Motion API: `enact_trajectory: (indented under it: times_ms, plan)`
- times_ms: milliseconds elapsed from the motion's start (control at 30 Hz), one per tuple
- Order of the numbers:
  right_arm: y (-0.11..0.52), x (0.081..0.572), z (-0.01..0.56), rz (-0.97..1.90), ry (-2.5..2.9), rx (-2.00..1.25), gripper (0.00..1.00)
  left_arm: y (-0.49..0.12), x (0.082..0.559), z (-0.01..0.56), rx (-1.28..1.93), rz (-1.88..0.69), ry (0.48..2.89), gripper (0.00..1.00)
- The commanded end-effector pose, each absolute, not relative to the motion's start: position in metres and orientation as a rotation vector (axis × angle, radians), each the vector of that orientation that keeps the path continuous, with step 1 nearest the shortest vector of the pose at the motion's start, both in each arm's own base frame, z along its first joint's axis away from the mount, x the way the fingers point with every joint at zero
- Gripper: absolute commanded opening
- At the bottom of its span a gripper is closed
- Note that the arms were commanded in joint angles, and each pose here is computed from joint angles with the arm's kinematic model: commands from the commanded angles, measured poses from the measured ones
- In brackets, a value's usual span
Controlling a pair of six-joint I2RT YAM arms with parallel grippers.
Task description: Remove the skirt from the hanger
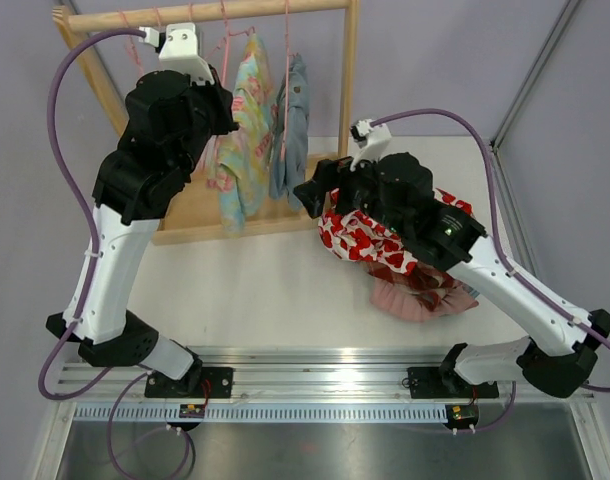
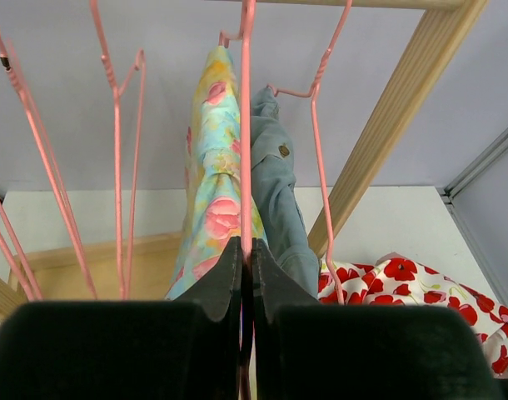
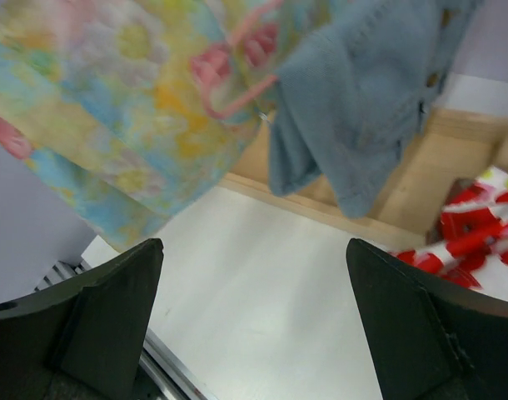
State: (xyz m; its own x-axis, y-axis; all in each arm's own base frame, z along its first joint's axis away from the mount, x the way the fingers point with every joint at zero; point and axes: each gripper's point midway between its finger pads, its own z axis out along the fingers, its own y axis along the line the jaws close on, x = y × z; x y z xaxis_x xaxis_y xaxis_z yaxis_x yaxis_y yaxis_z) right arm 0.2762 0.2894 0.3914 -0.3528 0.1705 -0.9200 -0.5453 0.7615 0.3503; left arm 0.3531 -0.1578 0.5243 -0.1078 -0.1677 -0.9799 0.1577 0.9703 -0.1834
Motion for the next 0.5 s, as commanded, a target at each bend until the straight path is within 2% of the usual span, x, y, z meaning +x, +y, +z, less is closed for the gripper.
enact_trajectory:
  times_ms: [0, 167, 467]
  plan:
    - [0.321, 0.266, 0.449, 0.793, 1.632, -0.368, 1.00, -0.151, 0.345, 0.554, -0.056, -0.307, 1.551, 0.00]
    - [0.364, 0.261, 0.469, 0.822, 1.597, -0.415, 0.99, -0.153, 0.338, 0.543, -0.051, -0.334, 1.568, 0.00]
    - [0.414, 0.259, 0.451, 0.822, 1.637, -0.457, 0.99, -0.147, 0.320, 0.543, -0.063, -0.374, 1.555, 0.00]
